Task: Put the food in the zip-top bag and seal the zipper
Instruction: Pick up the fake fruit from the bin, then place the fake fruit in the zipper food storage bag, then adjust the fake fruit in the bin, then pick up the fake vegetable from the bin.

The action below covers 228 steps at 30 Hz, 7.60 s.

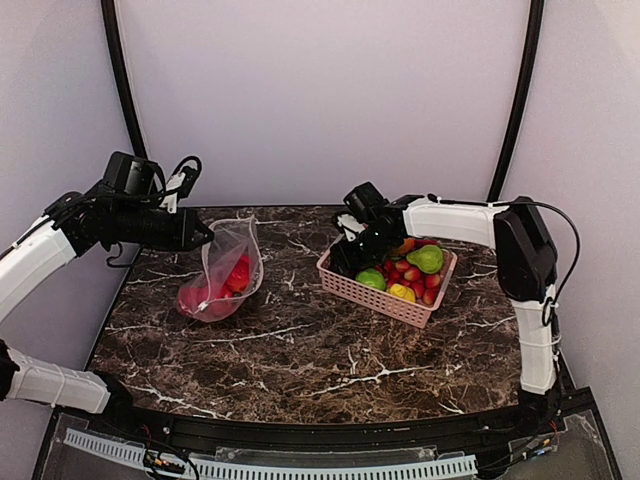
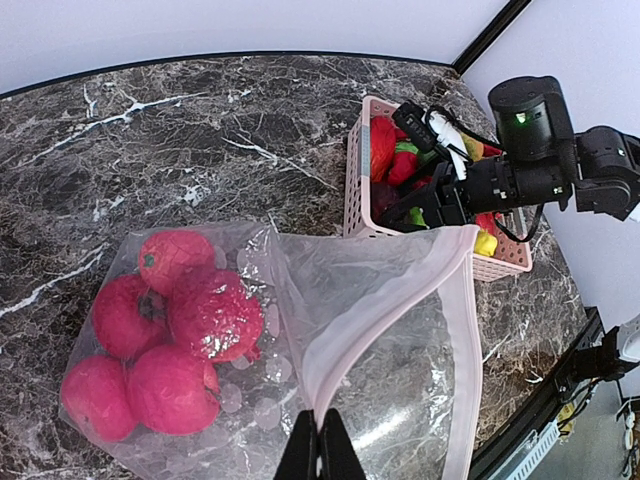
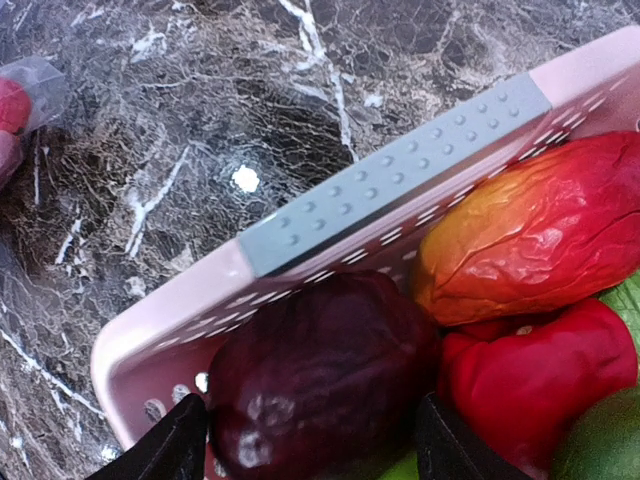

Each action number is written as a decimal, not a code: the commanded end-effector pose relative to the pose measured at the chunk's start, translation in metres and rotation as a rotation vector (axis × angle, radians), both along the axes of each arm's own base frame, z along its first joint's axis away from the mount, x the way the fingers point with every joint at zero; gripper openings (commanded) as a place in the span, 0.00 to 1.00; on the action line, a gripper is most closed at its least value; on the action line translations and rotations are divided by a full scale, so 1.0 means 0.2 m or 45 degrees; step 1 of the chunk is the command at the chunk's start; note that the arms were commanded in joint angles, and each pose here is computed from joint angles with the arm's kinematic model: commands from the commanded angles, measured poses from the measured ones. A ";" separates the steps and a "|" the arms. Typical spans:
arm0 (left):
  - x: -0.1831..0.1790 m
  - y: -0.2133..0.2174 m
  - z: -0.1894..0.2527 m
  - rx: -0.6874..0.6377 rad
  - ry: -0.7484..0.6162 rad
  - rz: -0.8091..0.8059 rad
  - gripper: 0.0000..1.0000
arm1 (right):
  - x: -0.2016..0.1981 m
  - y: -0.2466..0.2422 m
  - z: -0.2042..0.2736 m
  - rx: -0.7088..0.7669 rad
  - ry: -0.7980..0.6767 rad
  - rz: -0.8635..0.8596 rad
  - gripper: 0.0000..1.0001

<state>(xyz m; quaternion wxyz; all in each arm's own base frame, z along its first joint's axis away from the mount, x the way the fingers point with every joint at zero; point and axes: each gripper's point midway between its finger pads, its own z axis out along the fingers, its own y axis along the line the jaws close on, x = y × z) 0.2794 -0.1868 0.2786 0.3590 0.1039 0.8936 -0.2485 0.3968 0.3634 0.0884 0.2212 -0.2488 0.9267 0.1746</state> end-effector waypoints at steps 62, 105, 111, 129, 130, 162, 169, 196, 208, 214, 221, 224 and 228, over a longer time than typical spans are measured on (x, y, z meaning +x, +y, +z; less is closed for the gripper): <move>-0.08 -0.21 0.01 -0.240 0.021 -0.187 0.01 | -1.00 0.53 1.22 0.896 -0.375 0.802 0.47; -0.08 -0.18 0.06 -0.235 -0.019 -0.165 0.01 | -0.95 0.82 0.94 0.519 -0.394 0.602 0.81; -0.07 -0.16 0.05 -0.215 -0.028 -0.135 0.01 | -0.98 0.72 1.11 0.569 -0.457 0.591 0.85; -0.09 -0.07 0.01 -0.192 -0.054 -0.035 0.01 | -0.51 -0.21 0.72 0.100 -0.285 -0.055 0.85; -0.09 -0.07 0.01 -0.191 -0.052 -0.033 0.01 | -0.48 -0.24 0.68 0.088 -0.264 -0.074 0.83; -0.13 0.02 -0.01 -0.132 -0.041 0.030 0.01 | 0.34 -0.18 0.18 -0.288 -0.291 0.109 0.61; -0.14 0.03 -0.02 -0.124 -0.037 0.049 0.01 | 0.41 -0.26 0.06 -0.269 -0.197 0.123 0.61; -0.14 0.04 -0.05 -0.127 -0.021 0.071 0.01 | 0.05 -0.03 -0.03 -0.018 -0.044 0.513 0.56; -0.14 0.04 -0.06 -0.129 -0.007 0.072 0.01 | 0.07 -0.03 0.14 -0.120 -0.130 0.230 0.74; -0.14 0.05 -0.07 -0.127 -0.008 0.078 0.01 | 0.05 -0.13 0.21 -0.207 -0.159 0.103 0.78; -0.14 0.03 -0.09 -0.140 0.004 0.067 0.01 | -0.04 -0.18 0.09 -0.282 -0.080 0.103 0.81; -0.14 0.03 -0.08 -0.146 0.004 0.065 0.01 | -0.05 -0.20 0.03 -0.320 -0.073 0.120 0.82; -0.15 0.03 -0.08 -0.141 0.002 0.061 0.01 | -0.03 -0.21 -0.01 -0.377 -0.090 0.156 0.84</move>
